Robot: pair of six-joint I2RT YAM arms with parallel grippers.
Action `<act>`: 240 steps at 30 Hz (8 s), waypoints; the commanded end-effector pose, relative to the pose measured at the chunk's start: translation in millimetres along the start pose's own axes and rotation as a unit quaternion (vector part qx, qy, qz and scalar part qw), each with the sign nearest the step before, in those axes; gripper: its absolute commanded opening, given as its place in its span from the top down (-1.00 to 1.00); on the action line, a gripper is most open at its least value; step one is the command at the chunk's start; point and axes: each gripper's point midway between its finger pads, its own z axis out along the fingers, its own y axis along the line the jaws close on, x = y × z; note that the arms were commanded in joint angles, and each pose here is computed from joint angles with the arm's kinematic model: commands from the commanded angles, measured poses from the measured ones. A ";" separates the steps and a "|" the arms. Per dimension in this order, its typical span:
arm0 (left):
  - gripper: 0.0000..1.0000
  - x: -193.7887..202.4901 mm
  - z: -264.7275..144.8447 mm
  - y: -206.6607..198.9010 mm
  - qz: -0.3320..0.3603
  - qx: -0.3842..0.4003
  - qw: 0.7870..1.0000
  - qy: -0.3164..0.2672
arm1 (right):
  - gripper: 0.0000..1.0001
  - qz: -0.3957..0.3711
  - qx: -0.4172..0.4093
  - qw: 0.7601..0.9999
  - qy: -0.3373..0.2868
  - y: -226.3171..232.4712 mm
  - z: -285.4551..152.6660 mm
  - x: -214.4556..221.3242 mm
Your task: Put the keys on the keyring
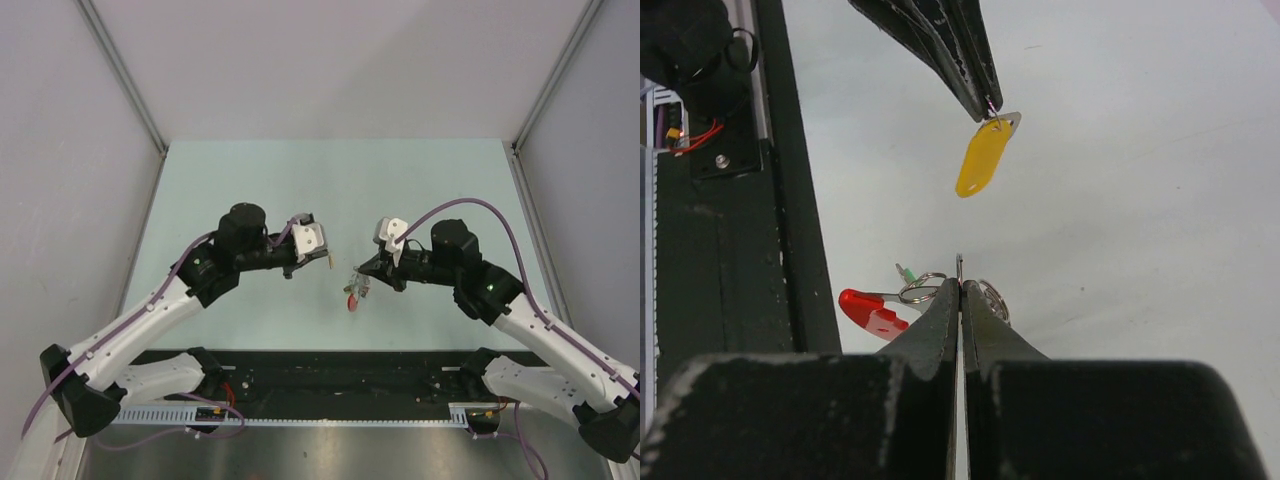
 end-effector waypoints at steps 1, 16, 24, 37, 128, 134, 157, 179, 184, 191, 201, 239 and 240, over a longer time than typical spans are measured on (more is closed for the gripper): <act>1.00 -18.6 -13.5 -28.9 0.054 0.070 0.994 -0.058 | 1.00 -0.038 -0.028 0.998 -0.031 10.1 1.1 -24.4; 0.99 -19.2 -15.4 -61.8 0.058 0.163 0.982 -0.078 | 1.00 -0.076 -0.036 0.995 -0.061 27.4 -5.1 -43.4; 0.99 -18.3 -11.2 -65.5 0.053 0.176 0.980 -0.078 | 1.00 -0.084 -0.040 0.994 -0.058 33.3 -2.8 -42.5; 1.00 -18.8 -11.2 -71.7 0.051 0.189 0.977 -0.079 | 1.00 -0.096 -0.012 0.994 -0.048 27.0 5.1 -40.8; 1.00 -14.6 -0.3 -60.0 0.026 0.161 0.985 -0.063 | 1.00 -0.095 0.020 0.994 -0.044 23.5 9.3 -40.5; 1.00 -14.6 0.2 -60.0 0.025 0.162 0.984 -0.062 | 1.00 -0.095 0.013 0.994 -0.046 25.6 10.3 -41.3; 1.00 -16.2 -0.4 -54.3 0.025 0.142 0.987 -0.065 | 1.00 -0.093 0.010 0.995 -0.042 26.4 11.4 -38.7; 0.99 -18.5 -1.1 -58.4 0.025 0.154 0.985 -0.072 | 1.00 -0.091 0.021 0.995 -0.039 22.5 12.3 -38.0; 0.99 -17.6 -0.6 -59.6 0.023 0.158 0.985 -0.071 | 1.00 -0.089 0.021 0.995 -0.039 22.2 12.7 -37.9; 1.00 -16.9 -0.1 -59.6 0.023 0.159 0.985 -0.069 | 1.00 -0.092 0.018 0.995 -0.041 23.4 12.5 -38.9; 1.00 -15.5 1.8 -57.7 0.019 0.155 0.986 -0.064 | 1.00 -0.093 0.014 0.995 -0.045 25.3 12.6 -40.1; 1.00 -14.2 8.1 -78.6 0.019 0.202 0.978 -0.058 | 1.00 -0.102 -0.022 0.993 -0.047 39.4 16.4 -39.6; 1.00 -14.1 8.5 -78.8 0.015 0.201 0.978 -0.059 | 1.00 -0.101 -0.023 0.994 -0.047 39.7 16.8 -39.3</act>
